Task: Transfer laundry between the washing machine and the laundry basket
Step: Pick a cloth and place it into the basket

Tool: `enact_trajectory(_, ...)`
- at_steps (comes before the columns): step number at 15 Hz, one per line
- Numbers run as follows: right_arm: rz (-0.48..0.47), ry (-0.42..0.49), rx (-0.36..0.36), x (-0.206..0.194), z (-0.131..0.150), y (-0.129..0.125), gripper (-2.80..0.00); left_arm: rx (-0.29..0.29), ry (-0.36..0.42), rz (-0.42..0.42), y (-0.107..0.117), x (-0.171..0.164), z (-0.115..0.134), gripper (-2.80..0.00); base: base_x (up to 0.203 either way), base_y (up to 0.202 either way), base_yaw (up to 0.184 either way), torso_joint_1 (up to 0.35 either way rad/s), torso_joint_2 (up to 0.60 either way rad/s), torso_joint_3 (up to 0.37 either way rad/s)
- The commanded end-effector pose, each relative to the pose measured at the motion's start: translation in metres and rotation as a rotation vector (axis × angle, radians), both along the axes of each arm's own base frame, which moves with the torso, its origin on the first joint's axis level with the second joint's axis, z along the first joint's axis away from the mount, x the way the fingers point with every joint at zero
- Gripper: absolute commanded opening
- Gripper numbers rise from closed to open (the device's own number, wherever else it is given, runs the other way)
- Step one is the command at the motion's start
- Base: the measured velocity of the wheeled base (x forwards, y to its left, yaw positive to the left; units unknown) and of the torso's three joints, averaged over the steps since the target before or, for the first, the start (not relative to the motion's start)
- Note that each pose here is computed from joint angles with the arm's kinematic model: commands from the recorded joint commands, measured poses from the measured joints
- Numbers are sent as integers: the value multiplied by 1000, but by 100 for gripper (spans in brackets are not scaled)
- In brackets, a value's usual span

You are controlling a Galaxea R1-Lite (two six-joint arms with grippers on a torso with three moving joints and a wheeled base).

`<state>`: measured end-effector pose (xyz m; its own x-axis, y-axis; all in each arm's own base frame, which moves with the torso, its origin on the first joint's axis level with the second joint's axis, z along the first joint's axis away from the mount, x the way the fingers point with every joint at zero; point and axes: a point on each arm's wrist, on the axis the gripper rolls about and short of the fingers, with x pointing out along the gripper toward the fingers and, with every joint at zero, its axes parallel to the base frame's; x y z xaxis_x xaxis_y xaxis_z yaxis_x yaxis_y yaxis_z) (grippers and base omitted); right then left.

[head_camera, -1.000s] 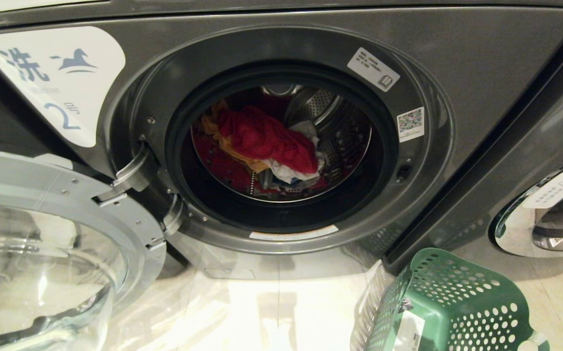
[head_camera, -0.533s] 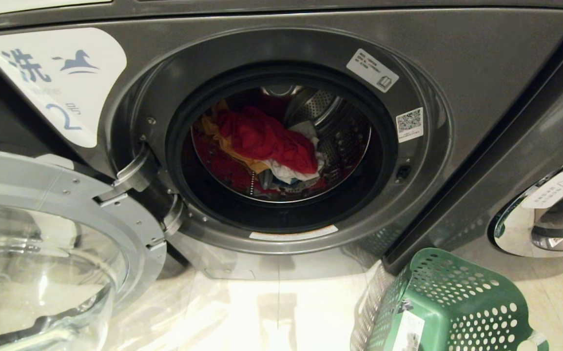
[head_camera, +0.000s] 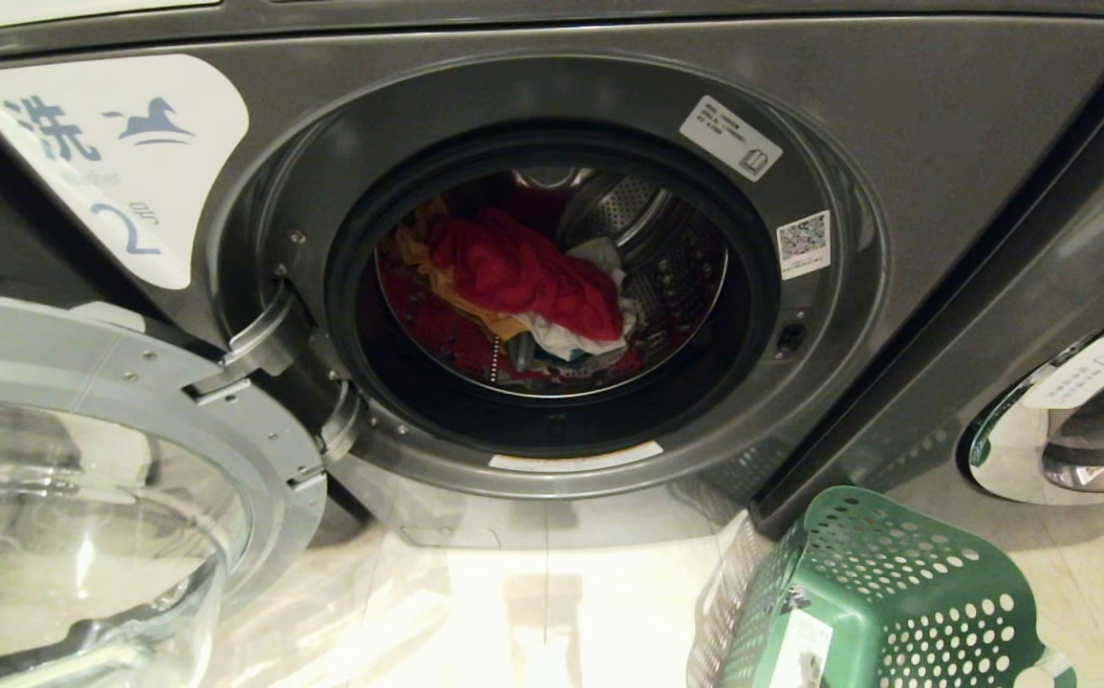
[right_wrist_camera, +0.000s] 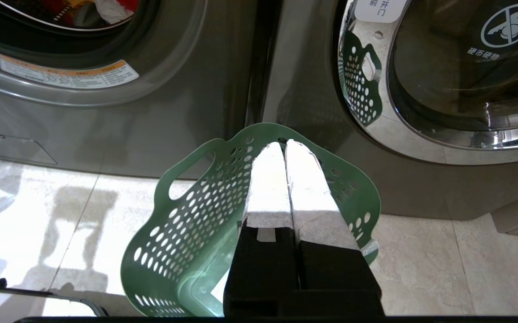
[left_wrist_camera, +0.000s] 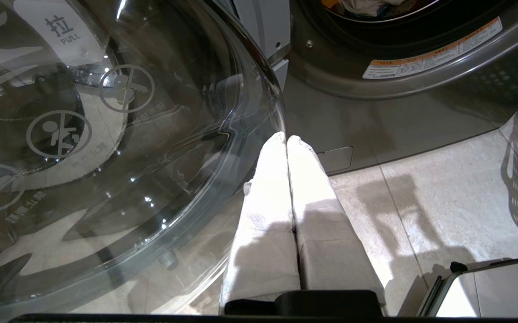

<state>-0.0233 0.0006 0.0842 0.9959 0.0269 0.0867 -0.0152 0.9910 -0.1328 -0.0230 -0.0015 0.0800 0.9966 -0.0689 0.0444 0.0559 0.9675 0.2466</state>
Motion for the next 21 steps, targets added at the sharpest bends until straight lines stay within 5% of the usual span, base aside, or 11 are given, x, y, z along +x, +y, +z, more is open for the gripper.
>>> enact_trajectory(1,-1,36,6,3,-9,0,-280,2,1,0,0,0,0,-280,0,0,0,0,0,0)
enact_trajectory(14,-5,40,15,3,-10,0,-280,7,3,0,0,0,-1,-280,0,0,4,0,0,0)
enact_trajectory(21,-6,38,15,3,-10,0,-280,5,3,0,0,0,-1,-280,0,-6,166,3,3,4)
